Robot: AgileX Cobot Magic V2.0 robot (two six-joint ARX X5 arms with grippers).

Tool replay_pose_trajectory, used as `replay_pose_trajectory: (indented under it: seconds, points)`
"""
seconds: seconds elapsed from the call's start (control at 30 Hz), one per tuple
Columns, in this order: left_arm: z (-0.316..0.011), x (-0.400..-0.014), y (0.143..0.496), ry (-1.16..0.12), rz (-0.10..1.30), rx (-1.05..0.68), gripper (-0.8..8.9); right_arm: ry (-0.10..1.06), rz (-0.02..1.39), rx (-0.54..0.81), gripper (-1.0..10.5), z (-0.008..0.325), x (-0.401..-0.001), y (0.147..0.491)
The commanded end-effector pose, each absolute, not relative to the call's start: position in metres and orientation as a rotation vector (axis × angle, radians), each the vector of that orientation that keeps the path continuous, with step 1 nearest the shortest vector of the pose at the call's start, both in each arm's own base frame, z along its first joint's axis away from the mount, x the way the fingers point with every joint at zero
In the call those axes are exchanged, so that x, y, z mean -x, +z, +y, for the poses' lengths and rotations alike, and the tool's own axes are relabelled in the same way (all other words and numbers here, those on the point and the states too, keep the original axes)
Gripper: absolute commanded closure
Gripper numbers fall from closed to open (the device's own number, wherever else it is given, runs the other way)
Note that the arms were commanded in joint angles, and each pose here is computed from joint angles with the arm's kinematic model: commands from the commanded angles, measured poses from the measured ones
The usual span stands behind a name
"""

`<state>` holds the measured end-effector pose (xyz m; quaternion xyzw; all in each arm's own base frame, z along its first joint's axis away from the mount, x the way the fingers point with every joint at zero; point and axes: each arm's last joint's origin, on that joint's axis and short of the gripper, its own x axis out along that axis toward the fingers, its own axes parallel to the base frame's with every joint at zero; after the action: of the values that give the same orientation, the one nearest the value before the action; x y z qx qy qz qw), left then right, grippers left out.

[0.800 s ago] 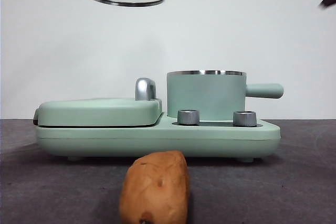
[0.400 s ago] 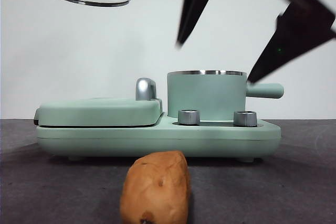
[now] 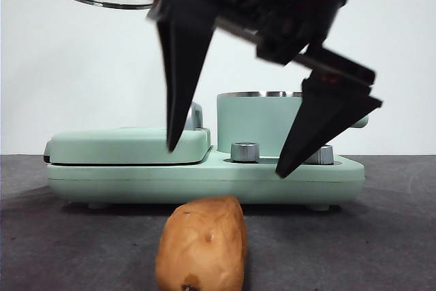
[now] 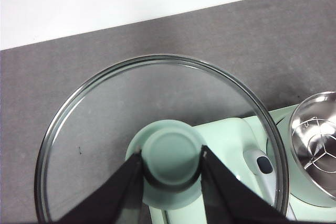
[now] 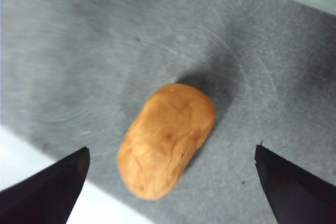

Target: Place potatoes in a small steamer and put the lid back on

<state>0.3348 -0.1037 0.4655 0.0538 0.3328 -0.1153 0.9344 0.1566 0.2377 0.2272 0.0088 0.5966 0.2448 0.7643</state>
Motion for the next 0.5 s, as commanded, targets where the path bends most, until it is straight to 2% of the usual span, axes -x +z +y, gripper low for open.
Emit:
replay_pose_trajectory:
  seconds: [0.03,0.27,0.5]
  points:
    - [-0.103,-0.329,0.48,-0.241,0.606,-0.108,8.08,0.513,1.323,0.007,4.4,0.253,-0.16,0.225]
    - [-0.103,-0.329,0.48,-0.241,0.605,-0.107,8.08,0.458,1.409,0.102,4.4,0.276,-0.17,0.219]
    - [-0.103,-0.329,0.481,-0.241,0.603,-0.107,8.08,0.411,1.479,0.172,4.5,0.287,-0.171,0.196]
